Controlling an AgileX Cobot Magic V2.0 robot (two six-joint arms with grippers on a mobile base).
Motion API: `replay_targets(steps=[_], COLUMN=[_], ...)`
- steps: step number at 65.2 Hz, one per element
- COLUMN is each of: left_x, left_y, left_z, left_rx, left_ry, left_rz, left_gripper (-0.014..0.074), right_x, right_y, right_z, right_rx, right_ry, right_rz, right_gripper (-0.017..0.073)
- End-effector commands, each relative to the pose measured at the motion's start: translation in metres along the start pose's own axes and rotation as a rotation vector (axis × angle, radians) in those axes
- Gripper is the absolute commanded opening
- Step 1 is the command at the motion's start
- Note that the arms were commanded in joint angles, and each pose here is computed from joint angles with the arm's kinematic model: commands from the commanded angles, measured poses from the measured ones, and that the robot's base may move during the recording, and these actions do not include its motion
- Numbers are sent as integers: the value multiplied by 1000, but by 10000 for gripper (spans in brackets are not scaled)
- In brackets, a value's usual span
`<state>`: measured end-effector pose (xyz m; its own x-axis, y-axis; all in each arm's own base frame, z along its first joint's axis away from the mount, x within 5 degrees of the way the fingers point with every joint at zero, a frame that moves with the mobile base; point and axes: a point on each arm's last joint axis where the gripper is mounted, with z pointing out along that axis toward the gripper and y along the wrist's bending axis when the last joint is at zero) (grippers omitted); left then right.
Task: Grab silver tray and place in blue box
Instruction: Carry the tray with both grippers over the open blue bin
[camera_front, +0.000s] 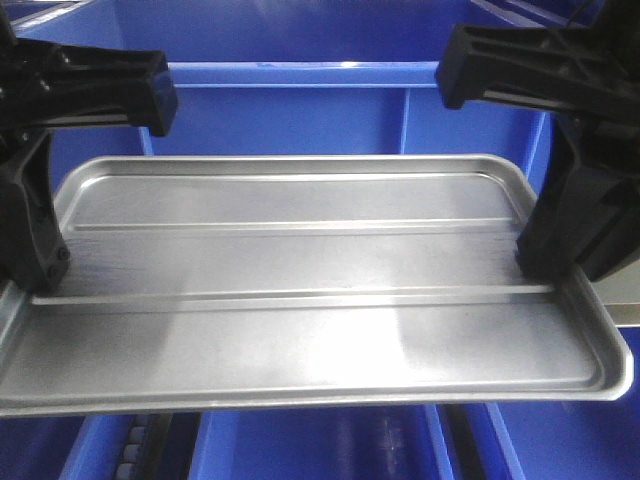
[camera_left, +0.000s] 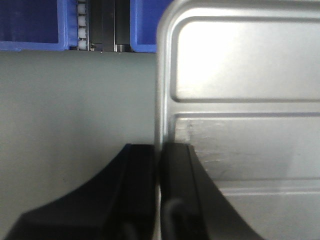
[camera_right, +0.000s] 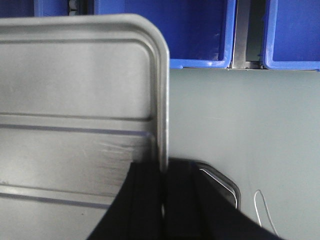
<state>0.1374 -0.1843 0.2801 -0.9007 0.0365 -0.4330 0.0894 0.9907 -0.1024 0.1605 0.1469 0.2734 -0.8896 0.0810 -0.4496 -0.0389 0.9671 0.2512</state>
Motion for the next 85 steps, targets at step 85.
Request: replay_targets(steps=[85], left_x=[-6], left_y=[-2], left_z=[-13], left_rx=[55], left_ry=[-55], left_rz=[36], left_gripper=[-14], right_x=[-10], right_y=[6], right_z=[-12], right_rx=[-73], right_ry=[-85], right_rz=[-15], right_gripper=[57])
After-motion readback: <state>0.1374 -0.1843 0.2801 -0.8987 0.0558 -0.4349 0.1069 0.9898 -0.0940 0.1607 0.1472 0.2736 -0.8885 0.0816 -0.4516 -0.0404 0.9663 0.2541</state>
